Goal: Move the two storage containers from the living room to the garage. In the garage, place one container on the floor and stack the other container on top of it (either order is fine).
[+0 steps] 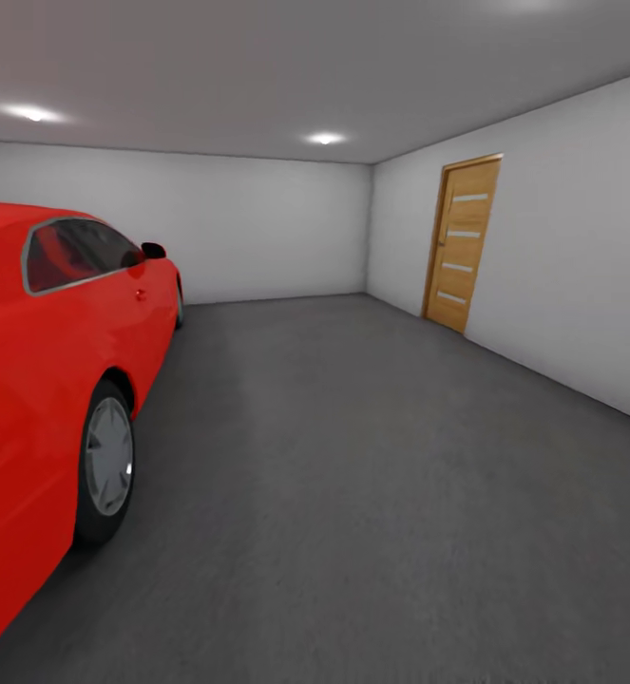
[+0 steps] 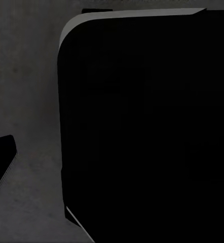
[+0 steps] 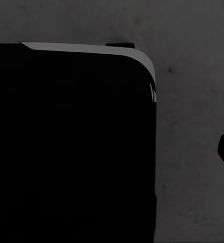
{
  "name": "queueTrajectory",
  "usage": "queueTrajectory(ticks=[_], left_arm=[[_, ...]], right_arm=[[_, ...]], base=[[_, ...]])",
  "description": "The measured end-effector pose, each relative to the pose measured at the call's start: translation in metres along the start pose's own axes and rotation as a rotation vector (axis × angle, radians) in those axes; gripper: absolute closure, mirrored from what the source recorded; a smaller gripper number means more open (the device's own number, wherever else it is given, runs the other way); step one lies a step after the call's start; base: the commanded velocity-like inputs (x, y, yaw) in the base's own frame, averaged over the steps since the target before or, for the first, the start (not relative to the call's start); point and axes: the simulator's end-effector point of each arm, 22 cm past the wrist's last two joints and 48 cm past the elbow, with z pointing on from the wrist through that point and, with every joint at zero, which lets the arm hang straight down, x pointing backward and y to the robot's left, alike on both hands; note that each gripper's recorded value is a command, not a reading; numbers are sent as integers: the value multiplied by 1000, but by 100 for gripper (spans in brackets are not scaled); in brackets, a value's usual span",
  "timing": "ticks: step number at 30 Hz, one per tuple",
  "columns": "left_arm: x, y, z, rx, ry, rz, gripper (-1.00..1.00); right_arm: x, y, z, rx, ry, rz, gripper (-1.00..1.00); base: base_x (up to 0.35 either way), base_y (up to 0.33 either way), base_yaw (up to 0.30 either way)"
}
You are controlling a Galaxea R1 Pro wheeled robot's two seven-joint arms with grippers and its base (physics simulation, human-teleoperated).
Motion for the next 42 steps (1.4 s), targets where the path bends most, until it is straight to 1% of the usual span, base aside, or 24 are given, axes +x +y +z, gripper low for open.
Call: queueTrajectory(ticks=[19,27,36,42], left_arm=[[0,-1,0,1,0,0,-100],[-1,-5,0,6,-2,-5,-100],[0,-4,0,9,0,-14,-100],[0,-3,0,5,0,-18,-100]], right_arm=[[1,-1,0,1,3,0,-100],[0,0,0,1,2,-1,-100],[0,-1,0,1,2,0,-100],[0,0,0,-2,3,-10,-100]], base=[[0,0,-298],[0,0,-298],[0,0,-298],[102,0,-130]])
